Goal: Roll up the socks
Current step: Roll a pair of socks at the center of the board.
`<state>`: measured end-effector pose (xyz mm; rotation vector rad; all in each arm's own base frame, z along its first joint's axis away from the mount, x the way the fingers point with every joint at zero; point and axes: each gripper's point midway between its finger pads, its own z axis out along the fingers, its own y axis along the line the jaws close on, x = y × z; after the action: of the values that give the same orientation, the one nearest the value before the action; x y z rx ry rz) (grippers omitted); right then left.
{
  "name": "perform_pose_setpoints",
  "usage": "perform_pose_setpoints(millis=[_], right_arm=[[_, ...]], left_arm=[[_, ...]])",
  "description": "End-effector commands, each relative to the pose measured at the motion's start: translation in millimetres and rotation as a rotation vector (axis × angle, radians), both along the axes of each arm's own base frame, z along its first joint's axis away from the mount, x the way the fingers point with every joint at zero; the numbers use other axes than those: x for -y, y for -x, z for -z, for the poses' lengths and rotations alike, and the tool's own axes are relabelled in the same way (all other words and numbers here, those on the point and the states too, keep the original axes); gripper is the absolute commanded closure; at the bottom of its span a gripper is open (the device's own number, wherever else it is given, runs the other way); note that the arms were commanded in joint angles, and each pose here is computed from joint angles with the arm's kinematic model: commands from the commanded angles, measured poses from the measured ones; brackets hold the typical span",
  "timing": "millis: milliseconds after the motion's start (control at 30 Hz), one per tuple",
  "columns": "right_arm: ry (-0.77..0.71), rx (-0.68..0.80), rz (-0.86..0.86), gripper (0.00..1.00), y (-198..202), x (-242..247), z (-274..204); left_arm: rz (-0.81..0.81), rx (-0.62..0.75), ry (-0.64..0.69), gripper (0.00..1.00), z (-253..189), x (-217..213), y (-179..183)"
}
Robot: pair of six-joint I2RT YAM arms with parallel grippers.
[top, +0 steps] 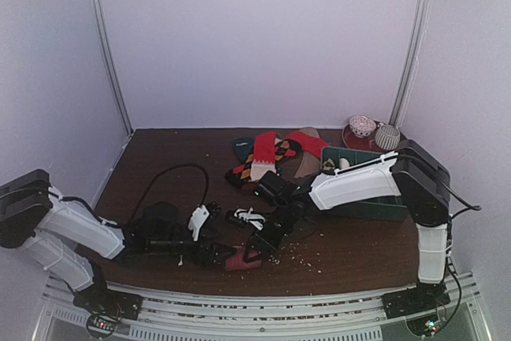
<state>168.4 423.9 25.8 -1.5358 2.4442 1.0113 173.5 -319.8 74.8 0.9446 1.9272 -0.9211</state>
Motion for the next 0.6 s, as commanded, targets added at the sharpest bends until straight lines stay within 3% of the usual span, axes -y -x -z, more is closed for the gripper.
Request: perform_pose_setpoints(millis=[0,433,533,567], right_arm=[[0.499,-0.143,0.076,0.61,30.4,96.6,92.7],[0.517,-0.171,0.106,0.60,28.1,92.9,94.5],[0.514,-0.168,0.110,0.60,28.0,93.0,94.2],[0.513,-0.167,0.110,0.60,28.0,92.8,94.1]], left_arm=[[0.013,0.040,0.030,0.24,-8.1,-11.4,9.9],[0.033,-0.043,0.084,0.22,16.9,2.9,18.7],[0.038,-0.059,0.079,0.28,23.1,7.8,17.4],[0.041,-0.066,0.076,0.34,25.5,9.3,17.4]])
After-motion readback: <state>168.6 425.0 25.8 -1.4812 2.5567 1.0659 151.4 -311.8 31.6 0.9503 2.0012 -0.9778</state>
